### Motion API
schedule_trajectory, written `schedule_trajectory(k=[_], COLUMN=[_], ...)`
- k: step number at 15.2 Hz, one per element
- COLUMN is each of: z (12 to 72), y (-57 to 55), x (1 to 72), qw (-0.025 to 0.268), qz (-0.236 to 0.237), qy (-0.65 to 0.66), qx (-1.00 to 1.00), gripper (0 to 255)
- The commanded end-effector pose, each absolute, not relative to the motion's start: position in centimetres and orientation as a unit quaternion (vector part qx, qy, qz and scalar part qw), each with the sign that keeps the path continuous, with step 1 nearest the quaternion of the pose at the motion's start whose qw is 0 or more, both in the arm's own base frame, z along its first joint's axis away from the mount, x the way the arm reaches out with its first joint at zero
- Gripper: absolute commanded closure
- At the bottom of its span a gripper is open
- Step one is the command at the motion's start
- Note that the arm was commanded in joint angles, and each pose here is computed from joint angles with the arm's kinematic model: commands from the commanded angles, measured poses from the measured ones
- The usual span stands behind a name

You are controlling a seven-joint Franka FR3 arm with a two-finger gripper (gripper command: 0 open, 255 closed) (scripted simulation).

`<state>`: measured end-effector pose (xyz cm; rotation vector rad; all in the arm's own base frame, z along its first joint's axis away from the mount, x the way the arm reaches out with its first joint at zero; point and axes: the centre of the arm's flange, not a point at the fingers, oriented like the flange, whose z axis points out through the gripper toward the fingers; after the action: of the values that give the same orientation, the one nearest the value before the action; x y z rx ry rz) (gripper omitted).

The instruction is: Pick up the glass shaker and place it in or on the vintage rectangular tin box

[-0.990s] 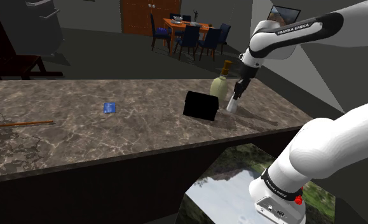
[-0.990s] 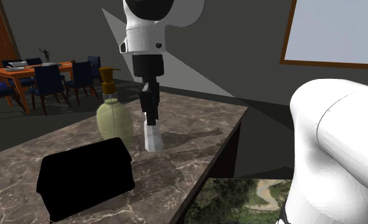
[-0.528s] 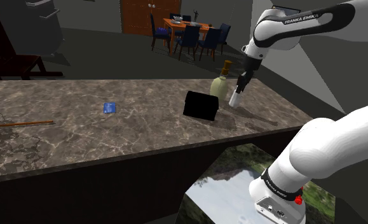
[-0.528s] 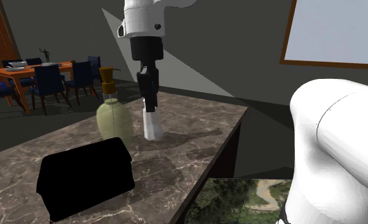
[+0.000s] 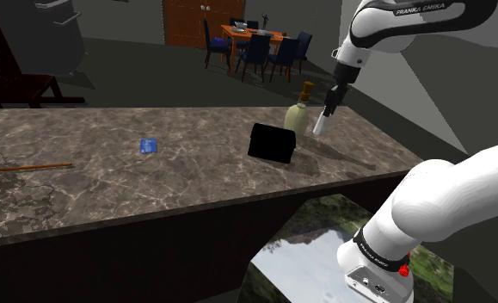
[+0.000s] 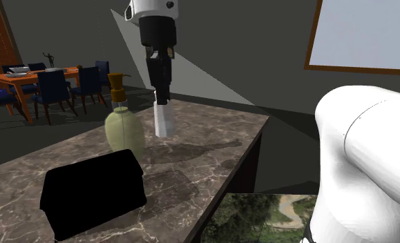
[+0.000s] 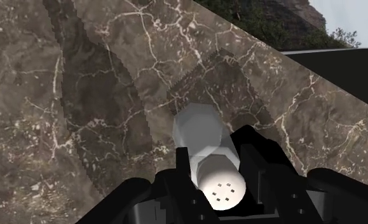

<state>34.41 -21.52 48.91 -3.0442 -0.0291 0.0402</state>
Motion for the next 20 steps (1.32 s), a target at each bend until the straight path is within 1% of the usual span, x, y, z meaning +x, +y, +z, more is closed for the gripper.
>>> schedule_trajectory(k=[1,8,20], z=[50.1,53.5,57.0], y=[-21.6,-21.6,-11.3], x=[34.4,34.4,45.8], qw=[0.049,0.049,0.049], qz=[0.013,0.013,0.013], qy=[-0.010,-0.010,-0.010], qx=[-0.999,-0.999,-0.999], gripper=[255,255,255])
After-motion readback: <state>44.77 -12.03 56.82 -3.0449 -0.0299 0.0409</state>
